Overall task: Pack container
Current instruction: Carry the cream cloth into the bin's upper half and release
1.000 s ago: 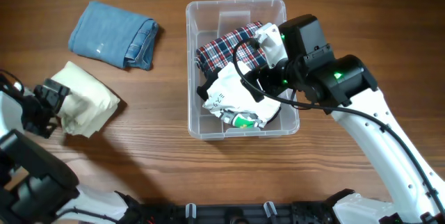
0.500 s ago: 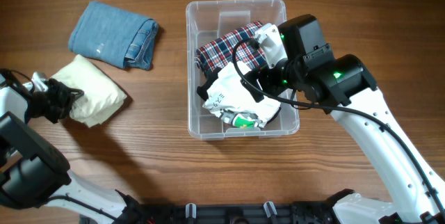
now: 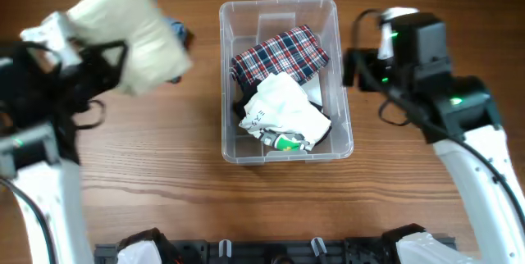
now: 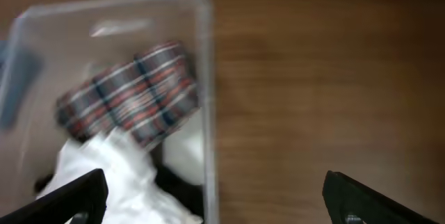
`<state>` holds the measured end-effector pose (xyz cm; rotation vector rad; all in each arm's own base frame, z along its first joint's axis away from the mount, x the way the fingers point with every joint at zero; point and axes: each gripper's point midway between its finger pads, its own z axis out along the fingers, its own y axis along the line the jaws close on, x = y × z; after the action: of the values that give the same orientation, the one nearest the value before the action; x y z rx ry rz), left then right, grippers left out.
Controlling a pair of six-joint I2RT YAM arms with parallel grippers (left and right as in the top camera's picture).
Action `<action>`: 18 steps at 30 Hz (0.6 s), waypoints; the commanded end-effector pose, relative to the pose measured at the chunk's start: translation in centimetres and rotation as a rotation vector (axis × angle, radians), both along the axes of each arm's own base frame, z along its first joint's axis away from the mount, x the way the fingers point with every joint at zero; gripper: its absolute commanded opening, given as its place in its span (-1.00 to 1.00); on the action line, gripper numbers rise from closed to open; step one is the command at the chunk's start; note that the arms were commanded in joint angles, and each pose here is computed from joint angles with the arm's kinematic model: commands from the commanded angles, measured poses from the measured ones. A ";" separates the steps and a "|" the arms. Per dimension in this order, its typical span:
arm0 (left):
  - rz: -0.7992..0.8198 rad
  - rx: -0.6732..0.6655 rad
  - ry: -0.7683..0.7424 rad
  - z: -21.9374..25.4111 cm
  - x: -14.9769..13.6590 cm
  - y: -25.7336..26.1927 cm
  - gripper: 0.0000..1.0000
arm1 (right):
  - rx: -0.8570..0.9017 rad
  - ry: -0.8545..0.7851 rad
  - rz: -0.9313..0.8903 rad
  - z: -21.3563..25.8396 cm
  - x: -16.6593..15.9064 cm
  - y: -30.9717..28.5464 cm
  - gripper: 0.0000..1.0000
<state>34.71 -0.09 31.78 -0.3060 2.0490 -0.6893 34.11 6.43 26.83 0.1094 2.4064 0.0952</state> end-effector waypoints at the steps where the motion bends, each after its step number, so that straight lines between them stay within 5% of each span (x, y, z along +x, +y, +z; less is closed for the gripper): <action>1: -0.064 0.021 -0.099 3.2 -0.2 -7.0 -0.92 | 0.063 0.002 -0.157 0.1 -0.1 -2.9 0.99; 8: -0.366 0.048 -0.060 -2.8 3.9 -21.3 -0.92 | 0.022 0.052 -0.135 -0.8 -1.0 -3.4 1.00; 18: -0.401 -0.021 0.035 -9.9 8.0 -25.5 -0.92 | 0.013 0.060 -0.128 -0.9 -1.1 -3.4 0.99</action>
<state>42.10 -24.60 20.37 0.0832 2.2149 -0.8927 33.22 3.28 25.85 0.2823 2.4554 0.0575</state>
